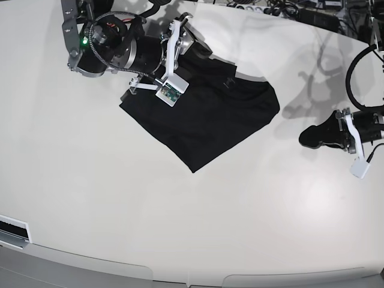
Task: Layout the t-shirt on the table in an organized manner, then fold the t-shirt properly
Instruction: 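Press and adjust the folded bundle's edge with the right gripper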
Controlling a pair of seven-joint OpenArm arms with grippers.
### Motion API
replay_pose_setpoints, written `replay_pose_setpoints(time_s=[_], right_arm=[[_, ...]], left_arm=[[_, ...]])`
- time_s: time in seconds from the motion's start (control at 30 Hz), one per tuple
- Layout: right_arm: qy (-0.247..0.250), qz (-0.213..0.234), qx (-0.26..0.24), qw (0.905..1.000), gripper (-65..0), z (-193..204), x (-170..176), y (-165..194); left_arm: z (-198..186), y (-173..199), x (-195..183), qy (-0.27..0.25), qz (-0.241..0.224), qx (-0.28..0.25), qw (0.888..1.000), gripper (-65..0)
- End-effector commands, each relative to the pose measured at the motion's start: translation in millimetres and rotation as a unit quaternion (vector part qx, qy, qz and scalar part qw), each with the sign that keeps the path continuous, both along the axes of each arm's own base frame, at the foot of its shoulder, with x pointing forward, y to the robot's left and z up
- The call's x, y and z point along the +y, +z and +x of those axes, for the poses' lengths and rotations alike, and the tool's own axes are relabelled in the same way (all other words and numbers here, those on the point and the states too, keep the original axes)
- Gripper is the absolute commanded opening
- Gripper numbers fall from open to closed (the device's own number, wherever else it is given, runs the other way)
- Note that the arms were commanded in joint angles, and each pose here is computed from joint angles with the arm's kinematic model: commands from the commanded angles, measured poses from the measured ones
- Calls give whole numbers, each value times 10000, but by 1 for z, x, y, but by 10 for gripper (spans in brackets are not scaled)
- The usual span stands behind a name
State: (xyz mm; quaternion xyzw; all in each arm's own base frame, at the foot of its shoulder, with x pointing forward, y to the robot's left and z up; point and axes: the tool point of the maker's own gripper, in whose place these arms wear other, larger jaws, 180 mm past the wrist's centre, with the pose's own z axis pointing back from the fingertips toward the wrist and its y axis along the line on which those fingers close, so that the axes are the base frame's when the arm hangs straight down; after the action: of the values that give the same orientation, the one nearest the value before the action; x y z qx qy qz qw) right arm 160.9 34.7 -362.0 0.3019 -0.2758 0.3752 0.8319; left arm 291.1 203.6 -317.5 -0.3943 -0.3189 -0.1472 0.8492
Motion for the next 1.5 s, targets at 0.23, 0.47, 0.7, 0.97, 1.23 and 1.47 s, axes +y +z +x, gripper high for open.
replay_pose_setpoints(time_s=[0.23, 0.47, 0.7, 0.97, 1.23, 1.47], right_arm=[[-455, -491, -223, 9975, -380, 16, -17, -10], [-425, -528, 64, 9977, -376, 8, -17, -28], [-31, -107, 390, 9992, -212, -8, -3, -30], [-372, -238, 247, 9987, -218, 3, -8, -29], [-650, -534, 242, 9962, -533, 9, -18, -35], [-408, -535, 246, 9974, -650, 4, -15, -35]], left_arm=[[9, 17, 4, 38, -63, -269, 9996, -650], [9, 17, 4, 38, -63, -267, 9996, -650], [9, 17, 4, 38, -61, -268, 9996, -650], [9, 17, 4, 38, -63, -269, 9996, -650], [9, 17, 4, 39, -64, -270, 9996, -650], [9, 17, 4, 38, -63, -267, 9996, -650]])
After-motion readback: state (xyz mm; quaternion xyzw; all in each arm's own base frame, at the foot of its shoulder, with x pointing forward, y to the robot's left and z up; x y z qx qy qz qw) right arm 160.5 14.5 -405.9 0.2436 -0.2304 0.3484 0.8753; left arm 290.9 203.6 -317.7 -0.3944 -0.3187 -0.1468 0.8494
